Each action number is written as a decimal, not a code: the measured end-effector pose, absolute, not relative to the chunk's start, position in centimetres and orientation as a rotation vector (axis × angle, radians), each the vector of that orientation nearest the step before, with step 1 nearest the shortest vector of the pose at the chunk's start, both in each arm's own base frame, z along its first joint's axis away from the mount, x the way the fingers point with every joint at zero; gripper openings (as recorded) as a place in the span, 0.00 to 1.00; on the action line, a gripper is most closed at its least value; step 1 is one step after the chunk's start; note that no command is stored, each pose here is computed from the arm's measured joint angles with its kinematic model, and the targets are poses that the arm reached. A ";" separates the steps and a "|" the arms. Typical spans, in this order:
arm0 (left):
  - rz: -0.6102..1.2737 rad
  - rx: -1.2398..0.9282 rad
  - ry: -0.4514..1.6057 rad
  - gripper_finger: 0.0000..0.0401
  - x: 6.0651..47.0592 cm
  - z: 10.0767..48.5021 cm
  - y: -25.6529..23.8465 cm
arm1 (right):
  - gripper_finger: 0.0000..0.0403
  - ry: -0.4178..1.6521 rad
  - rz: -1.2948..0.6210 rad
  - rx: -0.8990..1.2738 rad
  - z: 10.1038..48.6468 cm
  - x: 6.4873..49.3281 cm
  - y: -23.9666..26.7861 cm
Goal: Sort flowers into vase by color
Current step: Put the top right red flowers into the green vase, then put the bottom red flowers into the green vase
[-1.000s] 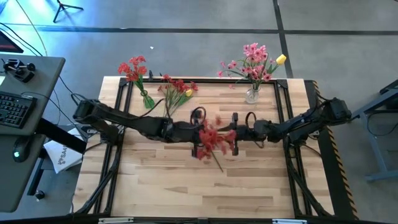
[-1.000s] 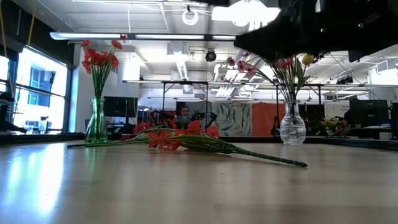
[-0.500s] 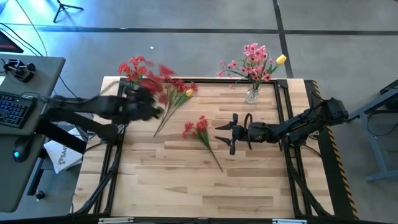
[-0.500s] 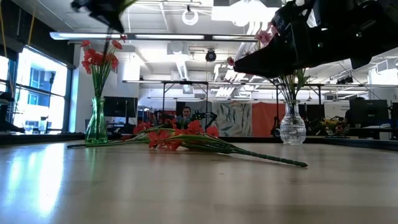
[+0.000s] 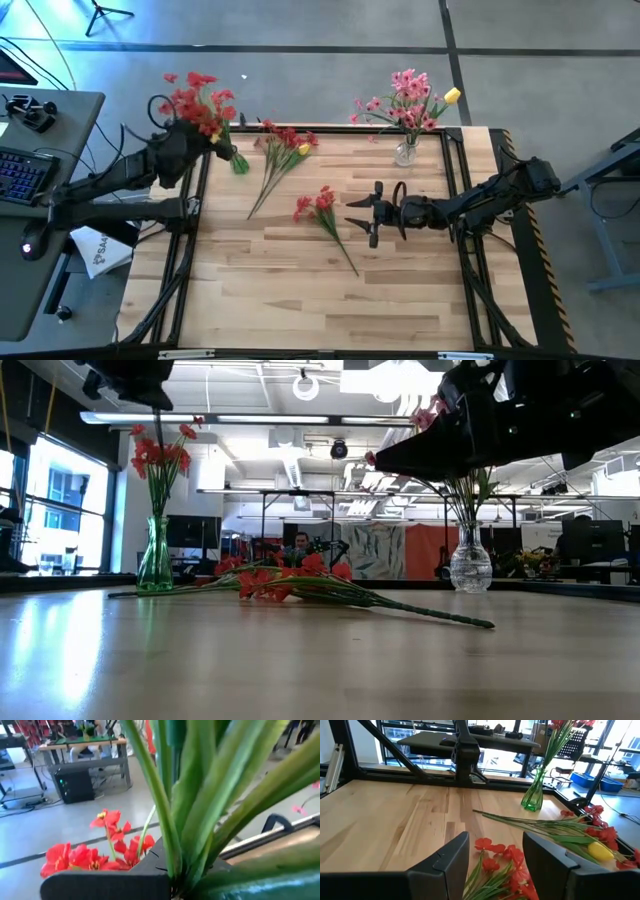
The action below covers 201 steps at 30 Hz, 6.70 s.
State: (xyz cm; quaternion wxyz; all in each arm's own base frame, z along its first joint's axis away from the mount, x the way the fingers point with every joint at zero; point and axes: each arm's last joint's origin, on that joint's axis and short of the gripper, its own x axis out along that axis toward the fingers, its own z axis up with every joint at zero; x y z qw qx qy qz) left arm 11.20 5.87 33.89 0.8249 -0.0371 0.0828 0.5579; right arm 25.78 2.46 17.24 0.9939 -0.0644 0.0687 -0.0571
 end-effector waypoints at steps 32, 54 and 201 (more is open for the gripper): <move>1.169 -0.448 0.630 0.43 12.0 32.1 11.1 | 0.45 0.137 -0.116 -0.110 17.2 25.8 2.5; 0.485 -0.400 0.589 0.44 11.5 40.2 4.4 | 0.45 0.298 -0.090 -0.155 15.7 25.5 2.5; 0.986 0.023 0.266 0.00 15.3 27.6 -1.8 | 0.51 -0.336 -0.059 -0.080 20.7 22.4 3.3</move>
